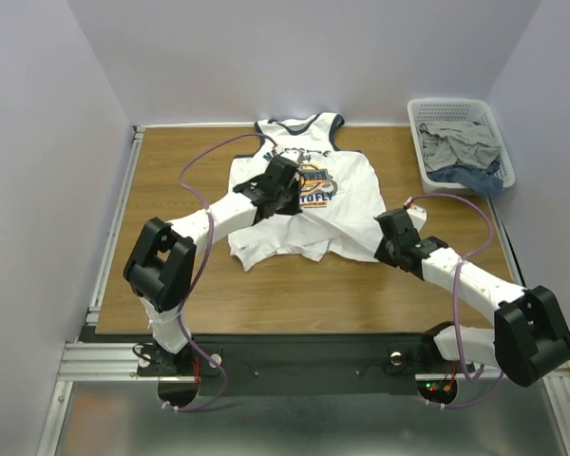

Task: Fold and stack the tank tops
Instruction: Flatten the tank top out

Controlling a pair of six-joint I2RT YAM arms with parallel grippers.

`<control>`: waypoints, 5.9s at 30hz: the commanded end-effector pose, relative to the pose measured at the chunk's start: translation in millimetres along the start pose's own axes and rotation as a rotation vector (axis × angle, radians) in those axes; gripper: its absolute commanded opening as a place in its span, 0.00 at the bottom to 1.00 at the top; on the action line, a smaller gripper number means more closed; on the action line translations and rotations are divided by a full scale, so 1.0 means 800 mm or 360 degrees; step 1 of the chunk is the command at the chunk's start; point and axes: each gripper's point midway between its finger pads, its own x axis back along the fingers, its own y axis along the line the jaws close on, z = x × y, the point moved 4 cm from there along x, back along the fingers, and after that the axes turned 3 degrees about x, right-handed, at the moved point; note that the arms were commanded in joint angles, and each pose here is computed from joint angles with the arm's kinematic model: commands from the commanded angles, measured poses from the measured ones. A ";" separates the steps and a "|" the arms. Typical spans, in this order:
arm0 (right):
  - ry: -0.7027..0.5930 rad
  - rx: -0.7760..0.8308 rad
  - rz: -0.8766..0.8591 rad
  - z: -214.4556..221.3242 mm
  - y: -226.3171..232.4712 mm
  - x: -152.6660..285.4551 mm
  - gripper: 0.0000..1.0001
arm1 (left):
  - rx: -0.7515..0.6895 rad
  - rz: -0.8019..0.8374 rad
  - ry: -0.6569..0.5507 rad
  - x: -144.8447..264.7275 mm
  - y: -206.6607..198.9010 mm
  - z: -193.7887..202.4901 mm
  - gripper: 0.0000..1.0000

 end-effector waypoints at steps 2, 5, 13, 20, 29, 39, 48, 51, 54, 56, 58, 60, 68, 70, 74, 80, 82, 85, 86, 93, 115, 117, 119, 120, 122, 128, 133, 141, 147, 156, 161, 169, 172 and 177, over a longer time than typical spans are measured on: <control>-0.0137 -0.0019 0.0026 -0.038 0.003 0.011 0.00 | 0.0139 -0.0032 -0.0139 0.017 0.019 -0.048 0.00; -0.0175 -0.0021 0.0020 -0.058 0.011 0.012 0.00 | 0.0140 0.0011 -0.0179 0.015 0.007 -0.074 0.00; -0.0402 -0.0114 0.0112 -0.170 -0.009 0.023 0.00 | 0.0222 -0.0069 -0.0238 -0.017 0.012 -0.138 0.00; -0.0405 -0.0155 0.0076 -0.193 -0.004 0.020 0.00 | 0.0215 0.0032 -0.0202 -0.035 0.001 -0.151 0.00; -0.0400 -0.0159 0.0067 -0.195 0.000 0.013 0.00 | 0.0321 -0.0151 -0.0324 0.018 0.022 -0.156 0.43; -0.0397 -0.0141 0.0006 -0.206 0.014 0.008 0.00 | 0.0710 -0.0318 -0.0363 0.096 0.084 -0.053 0.42; -0.0318 -0.0125 -0.0095 -0.189 0.024 -0.003 0.00 | 0.1014 -0.0183 -0.0210 0.111 0.091 0.044 0.14; -0.0300 -0.0126 -0.0104 -0.183 0.023 -0.006 0.00 | 0.1074 -0.0164 -0.0159 0.108 0.087 0.061 0.13; -0.0289 -0.0128 -0.0123 -0.179 0.024 -0.006 0.00 | 0.1076 -0.0121 -0.0123 0.095 0.085 0.071 0.21; -0.0285 -0.0128 -0.0130 -0.177 0.024 -0.006 0.00 | 0.1044 -0.0091 -0.0110 0.089 0.081 0.071 0.25; -0.0291 -0.0129 -0.0133 -0.178 0.024 -0.005 0.00 | 0.1017 -0.0062 -0.0060 0.083 0.072 0.076 0.30; -0.0292 -0.0132 -0.0128 -0.176 0.023 -0.005 0.00 | 0.0997 -0.0085 -0.0024 0.076 0.070 0.085 0.31; -0.0279 -0.0140 -0.0126 -0.171 0.020 -0.008 0.00 | 0.1023 -0.0264 0.0017 0.070 0.077 0.108 0.32; -0.0275 -0.0137 -0.0128 -0.169 0.021 -0.009 0.00 | 0.1029 -0.0315 0.0023 0.070 0.079 0.109 0.35; -0.0276 -0.0139 -0.0132 -0.169 0.021 -0.010 0.00 | 0.1031 -0.0393 0.0029 0.065 0.085 0.113 0.38; -0.0271 -0.0139 -0.0140 -0.167 0.022 -0.010 0.01 | 0.1016 -0.0438 0.0044 0.053 0.089 0.116 0.42; -0.0273 -0.0137 -0.0138 -0.167 0.021 -0.010 0.00 | 0.1011 -0.0438 0.0044 0.051 0.089 0.115 0.42; -0.0276 -0.0135 -0.0137 -0.167 0.021 -0.009 0.00 | 0.1007 -0.0435 0.0038 0.046 0.087 0.110 0.43; -0.0274 -0.0135 -0.0136 -0.167 0.020 -0.010 0.00 | 0.1001 -0.0438 0.0039 0.045 0.087 0.110 0.43; -0.0271 -0.0141 -0.0141 -0.165 0.020 -0.010 0.00 | 0.0991 -0.0455 0.0046 0.041 0.087 0.109 0.43; -0.0263 -0.0142 -0.0145 -0.160 0.020 -0.014 0.00 | 0.0914 -0.0520 0.0103 0.033 0.089 0.122 0.32; -0.0261 -0.0147 -0.0149 -0.160 0.020 -0.014 0.00 | 0.0907 -0.0528 0.0109 0.033 0.091 0.124 0.31; -0.0263 -0.0142 -0.0150 -0.160 0.020 -0.014 0.00 | 0.0896 -0.0535 0.0111 0.032 0.092 0.126 0.31; -0.0263 -0.0147 -0.0150 -0.160 0.020 -0.013 0.00 | 0.0894 -0.0541 0.0118 0.031 0.093 0.128 0.31; -0.0266 -0.0148 -0.0150 -0.161 0.020 -0.013 0.00 | 0.0887 -0.0553 0.0124 0.029 0.095 0.130 0.34; -0.0266 -0.0150 -0.0150 -0.159 0.019 -0.012 0.00 | 0.0868 -0.0569 0.0141 0.024 0.099 0.136 0.43; -0.0270 -0.0151 -0.0147 -0.160 0.019 -0.012 0.00 | 0.0864 -0.0567 0.0157 0.023 0.099 0.140 0.27; -0.0282 -0.0148 -0.0140 -0.165 0.019 -0.012 0.00 | 0.0855 -0.0526 0.0094 0.046 0.093 0.116 0.06; -0.0316 -0.0147 -0.0055 -0.170 0.008 -0.016 0.00 | 0.0857 -0.0499 0.0060 0.072 0.104 0.102 0.00; -0.0312 -0.0201 0.0021 -0.175 -0.015 -0.025 0.00 | 0.0894 -0.0424 -0.0017 0.116 0.128 0.087 0.00; -0.0316 -0.0240 0.0067 -0.181 -0.035 -0.028 0.00 | 0.0893 -0.0433 -0.0030 0.133 0.143 0.088 0.00; -0.0289 -0.0291 0.0081 -0.180 -0.050 -0.032 0.01 | 0.0886 -0.0314 0.0049 0.127 0.148 0.114 0.00; -0.0283 -0.0289 0.0092 -0.178 -0.052 -0.033 0.00 | 0.0893 -0.0196 0.0110 0.116 0.143 0.136 0.00; -0.0257 -0.0277 0.0062 -0.174 -0.049 -0.034 0.00 | 0.0912 -0.0102 0.0172 0.110 0.139 0.160 0.00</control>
